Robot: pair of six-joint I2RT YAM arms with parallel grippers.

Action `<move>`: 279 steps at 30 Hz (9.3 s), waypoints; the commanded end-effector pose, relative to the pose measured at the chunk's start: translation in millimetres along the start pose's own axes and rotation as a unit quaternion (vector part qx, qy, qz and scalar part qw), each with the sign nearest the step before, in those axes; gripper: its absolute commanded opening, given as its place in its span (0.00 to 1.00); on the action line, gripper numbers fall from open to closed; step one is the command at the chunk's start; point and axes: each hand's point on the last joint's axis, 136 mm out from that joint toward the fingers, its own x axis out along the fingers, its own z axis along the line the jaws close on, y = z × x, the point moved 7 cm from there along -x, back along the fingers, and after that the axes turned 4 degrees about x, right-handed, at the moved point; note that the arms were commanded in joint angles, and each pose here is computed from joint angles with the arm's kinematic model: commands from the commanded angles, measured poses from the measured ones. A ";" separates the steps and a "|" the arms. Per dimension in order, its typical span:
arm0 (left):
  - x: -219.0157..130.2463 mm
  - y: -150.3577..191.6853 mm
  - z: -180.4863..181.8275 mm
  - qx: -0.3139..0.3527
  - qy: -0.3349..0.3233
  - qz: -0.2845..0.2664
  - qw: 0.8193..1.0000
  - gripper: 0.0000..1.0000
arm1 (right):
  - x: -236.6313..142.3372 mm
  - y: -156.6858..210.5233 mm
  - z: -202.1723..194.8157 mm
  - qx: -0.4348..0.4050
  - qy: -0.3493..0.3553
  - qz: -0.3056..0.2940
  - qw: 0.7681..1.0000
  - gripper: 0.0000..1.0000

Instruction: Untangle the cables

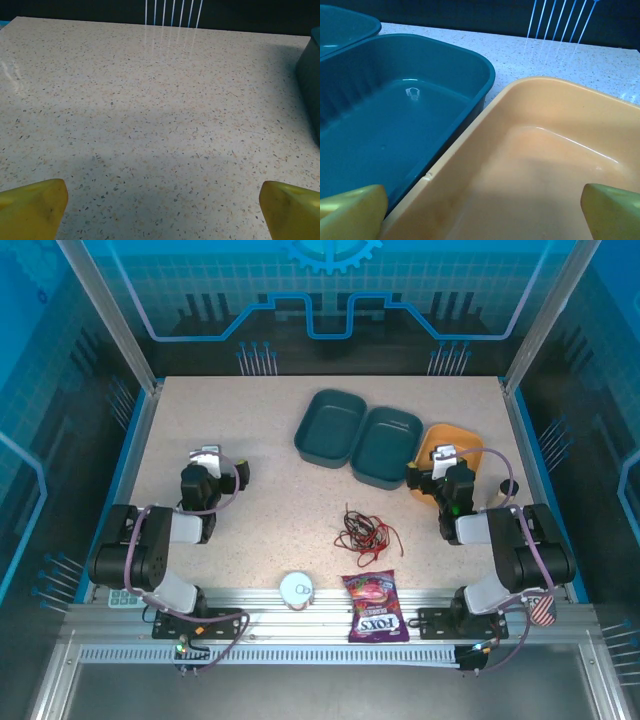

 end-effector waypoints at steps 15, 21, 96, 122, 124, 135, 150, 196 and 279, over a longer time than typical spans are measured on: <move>1.9 -5.2 -1.9 -0.002 0.003 -0.008 1.000 0.99 | 3.2 -5.7 -0.9 -0.001 -0.001 -0.007 1.000 1.00; 2.0 -5.4 -2.0 -0.002 0.004 -0.008 1.000 0.99 | 3.2 -6.0 -0.8 -0.001 -0.001 -0.007 1.000 1.00; -105.5 -34.7 -133.2 -0.174 0.152 0.110 0.967 0.99 | -144.3 11.4 149.2 0.152 -0.057 0.472 0.866 0.74; -98.2 -25.9 -74.3 -0.282 0.004 0.131 0.950 0.99 | -34.9 -55.7 347.6 0.078 -0.274 0.406 0.869 0.10; -99.1 -26.7 -70.4 -0.288 0.004 0.134 0.948 0.99 | -32.8 -57.2 350.0 0.077 -0.268 0.412 0.867 0.12; -83.5 -27.9 -80.4 -0.282 0.048 0.180 0.941 0.99 | -53.8 -64.1 320.4 0.079 -0.234 0.408 0.879 0.35; -40.7 -24.1 -109.5 -0.268 0.103 0.254 0.924 0.83 | -30.0 -35.9 283.4 0.149 -0.177 0.442 0.867 0.34; -47.8 20.7 -96.0 -0.258 0.054 0.296 0.918 0.12 | -75.8 -121.3 249.9 0.039 -0.118 0.277 0.953 0.00; -78.1 16.9 -96.3 -0.111 0.081 0.123 0.983 0.00 | -197.2 -241.1 76.4 0.150 -0.011 0.086 0.985 0.00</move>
